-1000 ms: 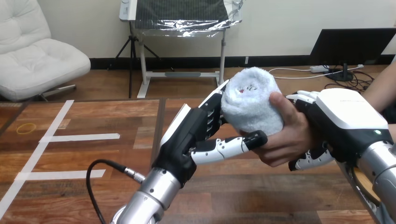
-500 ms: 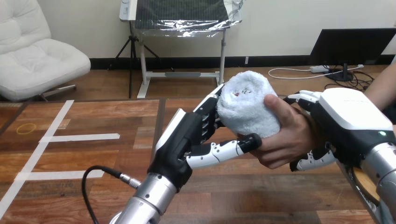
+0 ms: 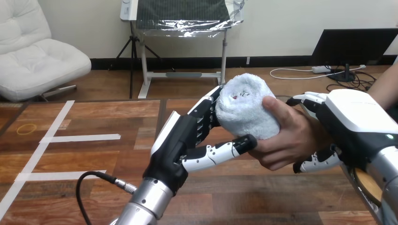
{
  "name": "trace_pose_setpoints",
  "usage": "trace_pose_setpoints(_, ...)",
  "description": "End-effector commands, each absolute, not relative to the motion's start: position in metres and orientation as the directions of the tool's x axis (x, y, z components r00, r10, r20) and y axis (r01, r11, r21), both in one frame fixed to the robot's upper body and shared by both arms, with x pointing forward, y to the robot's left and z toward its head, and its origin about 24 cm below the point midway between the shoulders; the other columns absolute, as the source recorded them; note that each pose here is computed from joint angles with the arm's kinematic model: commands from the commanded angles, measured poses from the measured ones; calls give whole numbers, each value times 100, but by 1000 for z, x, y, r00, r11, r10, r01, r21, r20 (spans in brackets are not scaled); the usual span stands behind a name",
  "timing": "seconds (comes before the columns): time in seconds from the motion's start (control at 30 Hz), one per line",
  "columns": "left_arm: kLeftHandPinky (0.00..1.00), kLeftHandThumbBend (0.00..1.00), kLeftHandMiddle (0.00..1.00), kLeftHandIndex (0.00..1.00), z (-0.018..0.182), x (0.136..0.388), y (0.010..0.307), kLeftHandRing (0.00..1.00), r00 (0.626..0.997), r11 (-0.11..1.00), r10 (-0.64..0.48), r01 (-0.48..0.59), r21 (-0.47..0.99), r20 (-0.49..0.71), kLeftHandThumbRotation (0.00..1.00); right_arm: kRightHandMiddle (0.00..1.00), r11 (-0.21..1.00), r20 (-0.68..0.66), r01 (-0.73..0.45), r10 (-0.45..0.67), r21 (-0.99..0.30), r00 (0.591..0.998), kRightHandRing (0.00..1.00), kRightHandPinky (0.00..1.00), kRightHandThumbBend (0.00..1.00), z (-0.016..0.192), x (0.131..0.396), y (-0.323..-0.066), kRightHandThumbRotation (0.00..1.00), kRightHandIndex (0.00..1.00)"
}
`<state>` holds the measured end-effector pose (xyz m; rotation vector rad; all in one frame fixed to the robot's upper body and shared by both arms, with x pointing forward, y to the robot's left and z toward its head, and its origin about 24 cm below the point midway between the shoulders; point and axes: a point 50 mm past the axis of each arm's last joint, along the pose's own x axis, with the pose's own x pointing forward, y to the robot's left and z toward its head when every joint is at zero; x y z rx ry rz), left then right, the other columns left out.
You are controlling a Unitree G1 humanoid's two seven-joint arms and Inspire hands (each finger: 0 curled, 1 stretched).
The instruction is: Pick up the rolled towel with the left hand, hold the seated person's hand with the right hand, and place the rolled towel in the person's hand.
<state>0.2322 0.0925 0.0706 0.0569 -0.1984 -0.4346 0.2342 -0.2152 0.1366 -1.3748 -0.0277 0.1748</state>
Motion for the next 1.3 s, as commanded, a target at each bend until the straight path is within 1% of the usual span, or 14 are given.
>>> trace_pose_setpoints(0.0,85,74,88,91,96,234,97,87,862,917,-399,376,134,312,36,88,175,2,-17,108,-984,994,89,79,87,154,232,-220,0,83)
trace_pose_setpoints(0.77,87,72,88,90,92,230,108,88,873,927,-374,350,131,314,35,88,178,-10,-21,64,-984,998,88,77,87,158,219,-228,0,82)
trace_pose_setpoints(1.27,86,68,88,90,90,226,112,88,876,936,-352,327,130,330,31,87,236,31,12,76,-972,997,87,75,87,165,209,-222,0,82)
